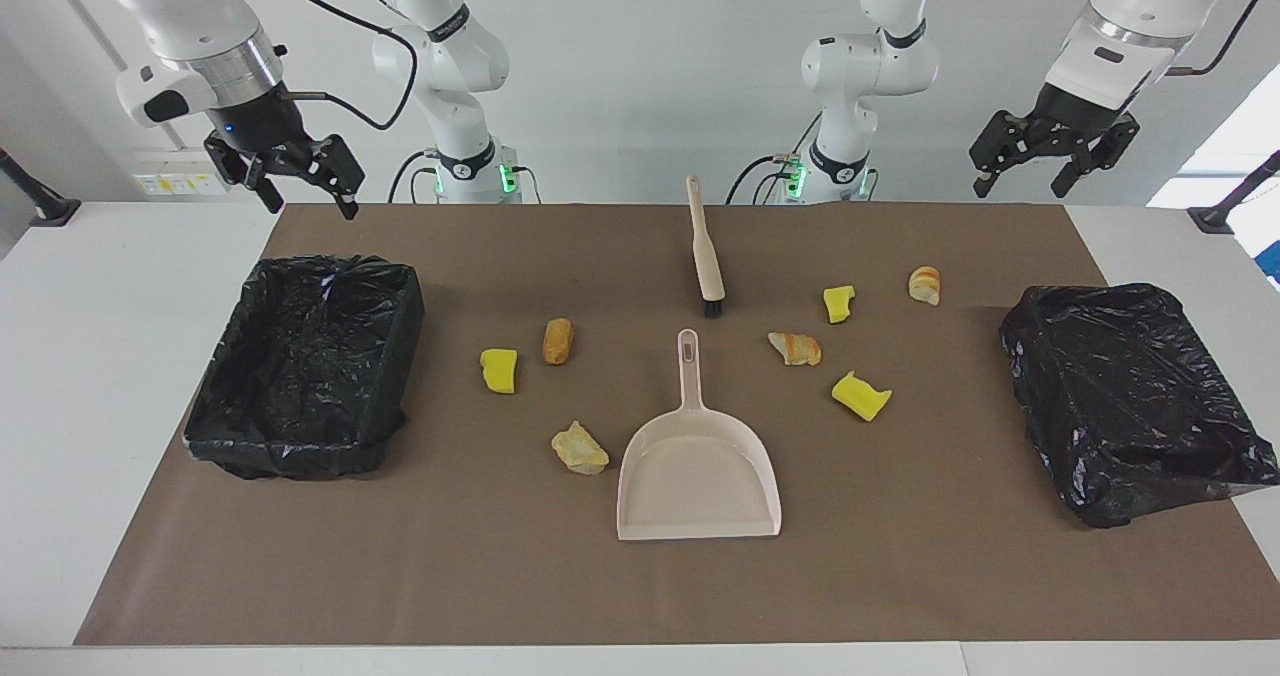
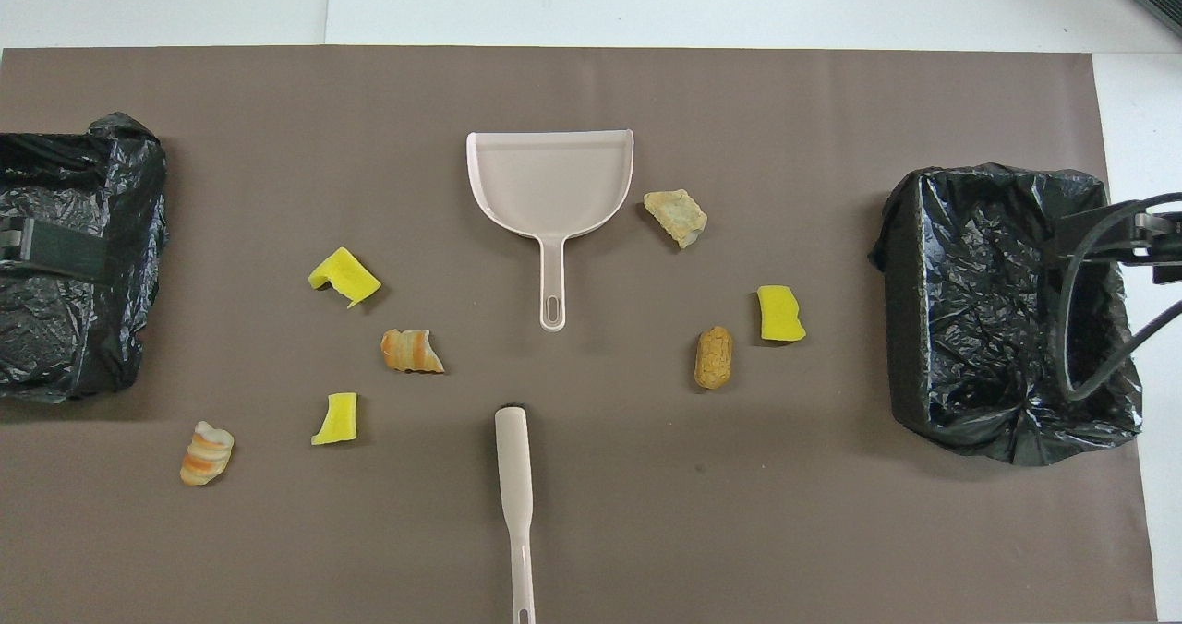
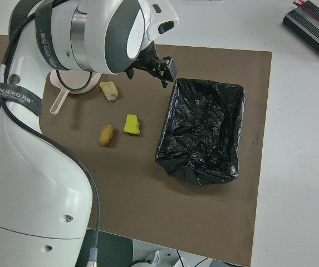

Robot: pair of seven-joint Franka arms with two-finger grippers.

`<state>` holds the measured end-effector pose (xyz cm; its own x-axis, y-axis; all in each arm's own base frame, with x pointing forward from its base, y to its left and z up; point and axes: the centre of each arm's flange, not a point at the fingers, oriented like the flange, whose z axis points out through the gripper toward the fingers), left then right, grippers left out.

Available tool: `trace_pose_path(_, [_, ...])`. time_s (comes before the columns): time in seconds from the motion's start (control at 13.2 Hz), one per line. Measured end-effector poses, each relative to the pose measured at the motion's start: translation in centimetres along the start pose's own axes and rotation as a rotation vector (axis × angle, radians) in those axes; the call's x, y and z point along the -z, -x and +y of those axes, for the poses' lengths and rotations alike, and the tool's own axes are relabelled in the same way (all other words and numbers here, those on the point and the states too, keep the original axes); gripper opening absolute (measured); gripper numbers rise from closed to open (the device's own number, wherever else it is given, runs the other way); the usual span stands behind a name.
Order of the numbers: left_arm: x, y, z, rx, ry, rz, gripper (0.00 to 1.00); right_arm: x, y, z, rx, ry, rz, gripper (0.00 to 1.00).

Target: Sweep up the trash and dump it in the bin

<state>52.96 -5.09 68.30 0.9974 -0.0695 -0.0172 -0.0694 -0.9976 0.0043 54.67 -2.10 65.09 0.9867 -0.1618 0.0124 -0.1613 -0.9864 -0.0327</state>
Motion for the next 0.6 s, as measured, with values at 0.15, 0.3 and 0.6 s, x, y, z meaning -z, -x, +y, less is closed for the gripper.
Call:
trace_pose_path(0.15, [-0.1, 0.4, 0.0, -0.011, -0.001, -0.031, 1.00, 0.0, 0.0, 0.0, 0.000, 0.000, -0.001, 1.00])
trace_pose_path(0.3, [0.0, 0.8, -0.1, -0.014, -0.001, -0.044, 1.00, -0.1, 0.0, 0.0, 0.000, 0.000, -0.003, 1.00])
trace_pose_path(0.6, [0.9, 1.2, 0.5, -0.034, -0.001, -0.026, 1.00, -0.2, 0.2, -1.3, 0.024, -0.001, -0.007, 1.00])
